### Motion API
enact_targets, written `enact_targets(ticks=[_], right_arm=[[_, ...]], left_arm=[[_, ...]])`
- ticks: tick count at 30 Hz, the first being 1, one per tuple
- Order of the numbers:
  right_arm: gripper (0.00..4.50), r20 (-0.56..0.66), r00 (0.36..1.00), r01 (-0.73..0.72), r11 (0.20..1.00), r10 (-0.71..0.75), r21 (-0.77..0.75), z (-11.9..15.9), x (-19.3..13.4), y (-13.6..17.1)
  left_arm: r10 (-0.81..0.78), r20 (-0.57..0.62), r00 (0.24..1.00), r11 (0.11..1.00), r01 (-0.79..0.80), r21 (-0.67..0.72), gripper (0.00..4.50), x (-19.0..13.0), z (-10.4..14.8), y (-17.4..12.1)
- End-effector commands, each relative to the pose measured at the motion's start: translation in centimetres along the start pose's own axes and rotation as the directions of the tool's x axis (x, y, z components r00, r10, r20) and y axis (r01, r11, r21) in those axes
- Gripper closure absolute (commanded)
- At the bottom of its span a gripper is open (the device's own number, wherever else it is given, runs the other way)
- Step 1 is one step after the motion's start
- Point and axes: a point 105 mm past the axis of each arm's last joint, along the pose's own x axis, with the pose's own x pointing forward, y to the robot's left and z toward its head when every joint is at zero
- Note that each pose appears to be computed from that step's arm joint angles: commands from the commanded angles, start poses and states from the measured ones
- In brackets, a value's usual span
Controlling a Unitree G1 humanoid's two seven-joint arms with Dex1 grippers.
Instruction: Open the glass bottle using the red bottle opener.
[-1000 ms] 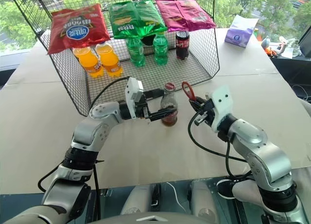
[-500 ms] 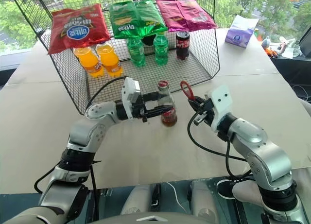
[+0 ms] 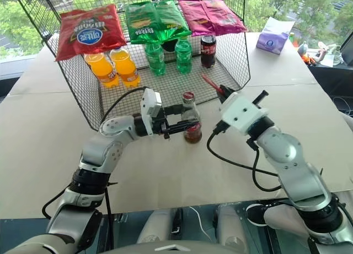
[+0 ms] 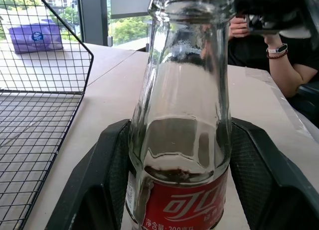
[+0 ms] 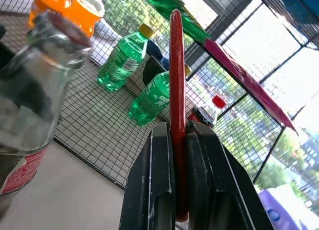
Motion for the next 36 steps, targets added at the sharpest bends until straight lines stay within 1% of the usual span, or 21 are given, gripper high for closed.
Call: enact_targets(ticks=[1,6,11,16,21,24,30,34,35,36], right_arm=[[4.50,0.061,0.998,0.011,0.993,-0.004,-0.118,0.6,0.3,1.1],[4.50,0.099,0.995,0.003,0.982,0.016,-0.189,0.8,0.1,3.0],[4.50,0.126,0.990,0.095,0.976,-0.071,-0.196,1.4,-0.1,2.7],[4.50,0.091,0.995,0.052,0.968,-0.030,-0.246,0.7,0.0,4.2],[4.50,0.072,0.997,0.026,0.962,-0.007,-0.273,0.1,1.1,5.7],[4.50,0.058,0.998,0.007,0.959,0.011,-0.285,-0.5,1.1,6.8],[4.50,0.031,1.000,0.010,0.942,0.000,-0.334,-1.3,0.7,6.4],[4.50,0.009,1.000,-0.003,0.939,0.006,-0.344,-1.8,0.2,6.1],[4.50,0.005,1.000,-0.004,0.939,0.006,-0.343,-1.9,0.1,6.1],[4.50,0.003,1.000,-0.005,0.939,0.006,-0.343,-2.0,0.0,6.0]], left_arm=[[-0.037,0.047,0.998,0.998,0.035,0.042,2.24,0.8,2.0,-0.5],[-0.037,0.042,0.998,0.999,0.035,0.035,2.24,0.8,2.2,-0.2],[-0.040,0.032,0.999,0.999,0.039,0.028,2.24,0.6,2.0,-0.1],[-0.052,0.020,0.998,0.998,0.051,0.030,2.24,0.5,1.5,-0.2],[-0.065,0.011,0.998,0.997,0.065,0.038,2.24,0.4,1.2,-0.1],[-0.069,0.012,0.998,0.997,0.068,0.041,2.24,0.5,1.1,-0.1],[-0.072,0.015,0.997,0.996,0.071,0.048,2.24,0.8,1.2,-0.2],[-0.058,0.056,0.997,0.998,0.057,0.031,2.24,0.7,1.8,-0.1],[-0.056,0.068,0.996,0.998,0.054,0.031,1.74,0.8,2.1,-0.1],[-0.055,0.083,0.995,0.998,0.052,0.032,1.14,0.9,2.4,-0.2]])
